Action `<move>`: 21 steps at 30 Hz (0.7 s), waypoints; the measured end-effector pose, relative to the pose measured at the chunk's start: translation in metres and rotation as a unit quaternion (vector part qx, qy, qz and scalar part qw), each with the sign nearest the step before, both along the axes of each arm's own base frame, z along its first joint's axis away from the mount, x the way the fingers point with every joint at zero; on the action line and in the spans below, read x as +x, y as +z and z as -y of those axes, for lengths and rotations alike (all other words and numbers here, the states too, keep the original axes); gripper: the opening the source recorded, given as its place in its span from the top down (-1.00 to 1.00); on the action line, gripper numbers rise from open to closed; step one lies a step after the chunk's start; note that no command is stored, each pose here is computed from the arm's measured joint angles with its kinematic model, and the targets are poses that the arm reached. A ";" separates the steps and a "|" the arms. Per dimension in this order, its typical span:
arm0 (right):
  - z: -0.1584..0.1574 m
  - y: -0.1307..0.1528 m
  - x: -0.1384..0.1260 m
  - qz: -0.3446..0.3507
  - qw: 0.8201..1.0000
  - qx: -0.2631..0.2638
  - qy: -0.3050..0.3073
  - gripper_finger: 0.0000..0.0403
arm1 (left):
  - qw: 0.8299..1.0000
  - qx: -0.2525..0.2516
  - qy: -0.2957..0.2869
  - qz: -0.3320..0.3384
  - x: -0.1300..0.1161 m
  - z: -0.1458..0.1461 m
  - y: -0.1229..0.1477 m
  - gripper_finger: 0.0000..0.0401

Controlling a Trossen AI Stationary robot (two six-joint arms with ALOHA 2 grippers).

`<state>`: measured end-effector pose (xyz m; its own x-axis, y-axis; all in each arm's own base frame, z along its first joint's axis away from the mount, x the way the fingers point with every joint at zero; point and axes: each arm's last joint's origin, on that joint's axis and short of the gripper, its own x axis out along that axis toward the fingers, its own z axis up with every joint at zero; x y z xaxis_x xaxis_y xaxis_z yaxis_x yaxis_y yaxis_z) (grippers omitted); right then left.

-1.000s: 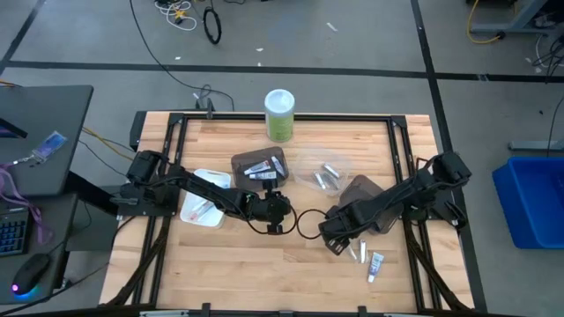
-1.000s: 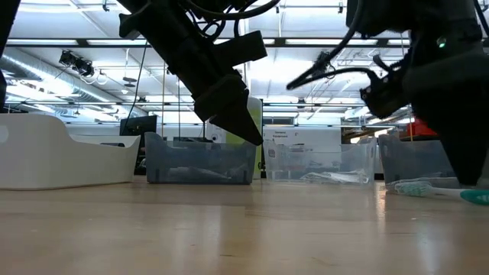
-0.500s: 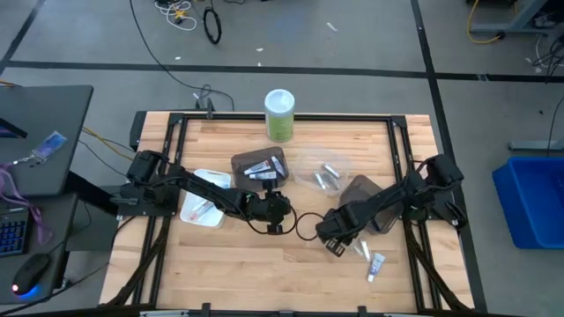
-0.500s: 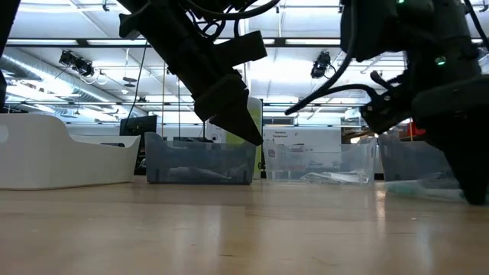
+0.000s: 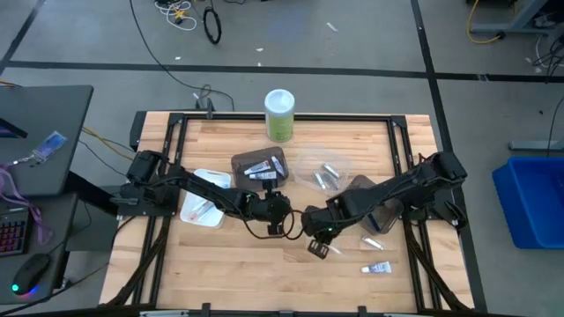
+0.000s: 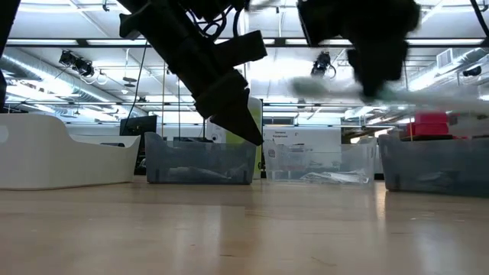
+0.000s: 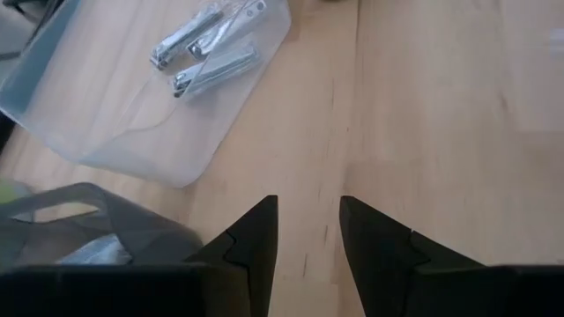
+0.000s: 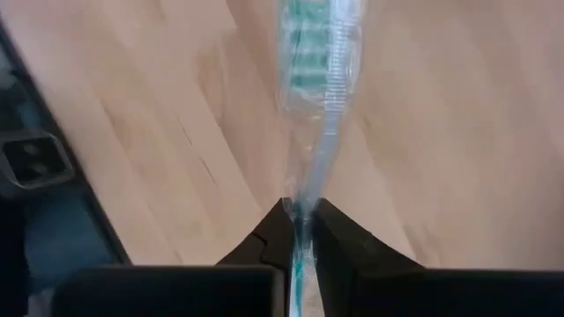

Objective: Pick & Place Travel size toiletries
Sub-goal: Put the green toothbrush into the white bin

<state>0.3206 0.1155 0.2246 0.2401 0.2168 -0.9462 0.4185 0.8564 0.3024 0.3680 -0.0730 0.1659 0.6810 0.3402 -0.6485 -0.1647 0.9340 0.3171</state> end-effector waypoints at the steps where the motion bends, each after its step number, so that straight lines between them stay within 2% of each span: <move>1: 0.000 0.007 0.003 0.015 1.000 -0.009 0.002 0.84 | 1.000 -0.008 0.001 0.002 0.000 0.000 0.000 0.34; 4: 0.000 0.028 0.009 0.049 0.997 -0.049 0.023 0.84 | 0.999 -0.046 0.010 0.009 0.000 0.001 0.000 0.34; 7: 0.004 0.049 0.009 0.059 0.988 -0.131 0.055 0.84 | 0.996 -0.084 0.009 0.012 0.000 0.003 -0.001 0.35; 10: 0.012 0.066 0.003 0.045 0.974 -0.216 0.053 0.83 | 0.991 -0.130 -0.015 0.004 0.000 0.006 -0.001 0.37; 13: 0.016 0.079 0.000 0.040 0.960 -0.274 0.043 0.83 | 0.984 -0.173 -0.045 -0.005 0.001 0.010 0.000 0.40; 17: 0.020 0.090 -0.008 0.019 0.952 -0.301 0.047 0.84 | 0.976 -0.211 -0.056 -0.021 -0.006 0.010 0.023 0.42; 21: 0.025 0.105 -0.021 0.028 0.947 -0.317 0.042 0.85 | 0.977 -0.205 -0.050 -0.017 -0.025 0.007 0.059 0.42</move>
<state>0.2995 0.0906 0.3293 0.3000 -0.3705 -0.8791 0.3401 0.9025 -0.2643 0.3432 -0.0802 0.2251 0.6727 -0.0200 -0.7396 -0.0628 0.9945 -0.0839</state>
